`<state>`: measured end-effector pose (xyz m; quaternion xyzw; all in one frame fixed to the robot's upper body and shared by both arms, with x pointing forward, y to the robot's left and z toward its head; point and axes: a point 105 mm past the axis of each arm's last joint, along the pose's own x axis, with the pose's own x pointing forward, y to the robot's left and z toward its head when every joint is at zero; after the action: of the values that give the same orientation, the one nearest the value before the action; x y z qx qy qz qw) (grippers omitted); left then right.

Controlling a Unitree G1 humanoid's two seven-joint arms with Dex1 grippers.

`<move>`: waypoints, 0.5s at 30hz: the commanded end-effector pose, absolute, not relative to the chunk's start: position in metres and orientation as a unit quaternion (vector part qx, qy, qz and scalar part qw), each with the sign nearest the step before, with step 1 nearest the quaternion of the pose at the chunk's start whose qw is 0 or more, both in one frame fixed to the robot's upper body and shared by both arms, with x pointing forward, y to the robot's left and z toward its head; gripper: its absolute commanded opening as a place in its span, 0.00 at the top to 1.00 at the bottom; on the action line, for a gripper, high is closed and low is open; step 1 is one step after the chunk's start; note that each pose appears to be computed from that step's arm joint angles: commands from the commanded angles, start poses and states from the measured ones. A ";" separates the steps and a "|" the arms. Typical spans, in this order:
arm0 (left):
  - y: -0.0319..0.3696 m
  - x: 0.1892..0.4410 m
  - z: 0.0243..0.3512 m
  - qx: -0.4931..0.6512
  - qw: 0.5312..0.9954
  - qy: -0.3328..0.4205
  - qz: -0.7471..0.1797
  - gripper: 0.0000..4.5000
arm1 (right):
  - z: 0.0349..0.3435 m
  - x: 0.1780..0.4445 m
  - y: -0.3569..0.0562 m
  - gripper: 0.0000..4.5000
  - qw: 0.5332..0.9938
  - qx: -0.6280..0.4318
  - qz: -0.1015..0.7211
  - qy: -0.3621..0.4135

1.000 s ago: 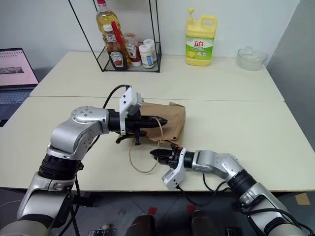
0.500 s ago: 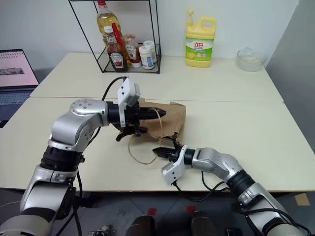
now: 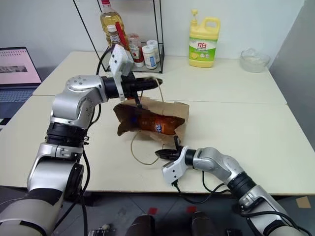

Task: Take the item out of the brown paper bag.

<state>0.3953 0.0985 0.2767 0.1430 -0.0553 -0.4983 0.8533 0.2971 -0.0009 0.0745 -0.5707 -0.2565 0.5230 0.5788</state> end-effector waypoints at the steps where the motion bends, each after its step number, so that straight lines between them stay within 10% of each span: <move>1: 0.102 0.397 0.302 0.145 0.858 -0.097 -0.483 1.00 | 0.025 0.280 -0.017 0.99 0.558 -0.569 0.581 -0.161; 9: 0.101 0.395 0.311 0.131 0.857 -0.109 -0.486 1.00 | 0.024 0.279 -0.029 0.99 0.589 -0.544 0.585 -0.124; 15: 0.100 0.391 0.306 0.127 0.854 -0.104 -0.495 1.00 | 0.057 0.278 -0.028 0.64 0.672 -0.428 0.598 -0.088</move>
<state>0.3989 0.1011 0.2896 0.1286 -0.0710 -0.4877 0.8606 0.2887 -0.0224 0.0732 -0.4628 -0.1511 0.5601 0.6703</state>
